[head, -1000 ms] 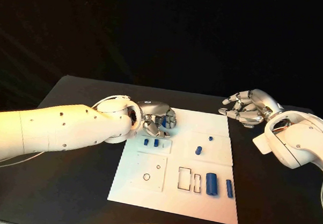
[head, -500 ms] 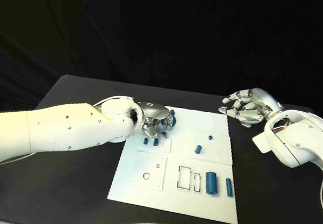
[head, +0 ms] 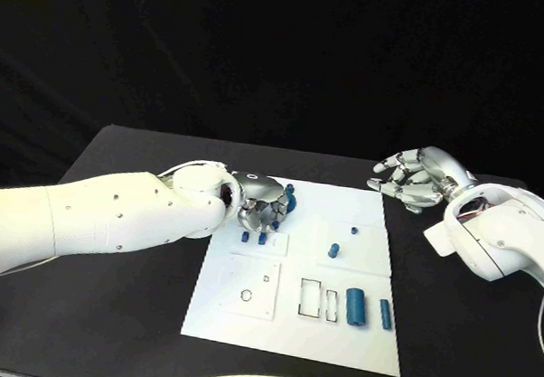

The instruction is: Assemble the parts on the task board

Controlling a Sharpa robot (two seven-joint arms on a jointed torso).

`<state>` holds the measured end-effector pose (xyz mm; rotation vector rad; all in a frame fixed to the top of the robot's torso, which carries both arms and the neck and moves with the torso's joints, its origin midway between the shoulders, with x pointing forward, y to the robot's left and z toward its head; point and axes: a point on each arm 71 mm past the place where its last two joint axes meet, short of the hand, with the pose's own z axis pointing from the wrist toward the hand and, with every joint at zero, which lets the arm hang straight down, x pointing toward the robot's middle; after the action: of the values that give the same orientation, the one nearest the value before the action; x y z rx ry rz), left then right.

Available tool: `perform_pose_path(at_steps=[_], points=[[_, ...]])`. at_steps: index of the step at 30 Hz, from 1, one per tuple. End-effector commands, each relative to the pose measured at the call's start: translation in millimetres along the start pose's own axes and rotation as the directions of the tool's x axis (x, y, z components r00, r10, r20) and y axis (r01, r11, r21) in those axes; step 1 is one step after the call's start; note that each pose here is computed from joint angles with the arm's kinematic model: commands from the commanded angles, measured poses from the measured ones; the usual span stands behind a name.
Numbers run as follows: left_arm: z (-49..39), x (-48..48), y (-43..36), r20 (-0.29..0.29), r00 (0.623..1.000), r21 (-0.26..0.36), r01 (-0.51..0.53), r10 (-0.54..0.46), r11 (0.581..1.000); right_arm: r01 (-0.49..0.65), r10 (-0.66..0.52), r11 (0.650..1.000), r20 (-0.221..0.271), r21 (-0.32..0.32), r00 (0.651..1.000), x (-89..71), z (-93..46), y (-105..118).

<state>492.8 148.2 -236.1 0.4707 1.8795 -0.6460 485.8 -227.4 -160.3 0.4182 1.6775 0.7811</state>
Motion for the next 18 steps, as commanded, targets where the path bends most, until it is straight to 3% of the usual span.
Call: perform_pose_path(at_steps=[1, 18], points=[[0.9, 0.0, -1.0, -0.002, 1.000, -0.002, -0.013, 0.013, 1.000, 0.000, 0.000, 1.000, -0.002, -0.018, 1.000, 0.9, -0.3, 2.0], [2.7, -0.6, -2.6, 0.006, 1.000, 0.005, 0.001, -0.001, 1.000, 0.000, 0.000, 1.000, -0.006, -0.015, 1.000, 1.4, -0.2, 2.0]])
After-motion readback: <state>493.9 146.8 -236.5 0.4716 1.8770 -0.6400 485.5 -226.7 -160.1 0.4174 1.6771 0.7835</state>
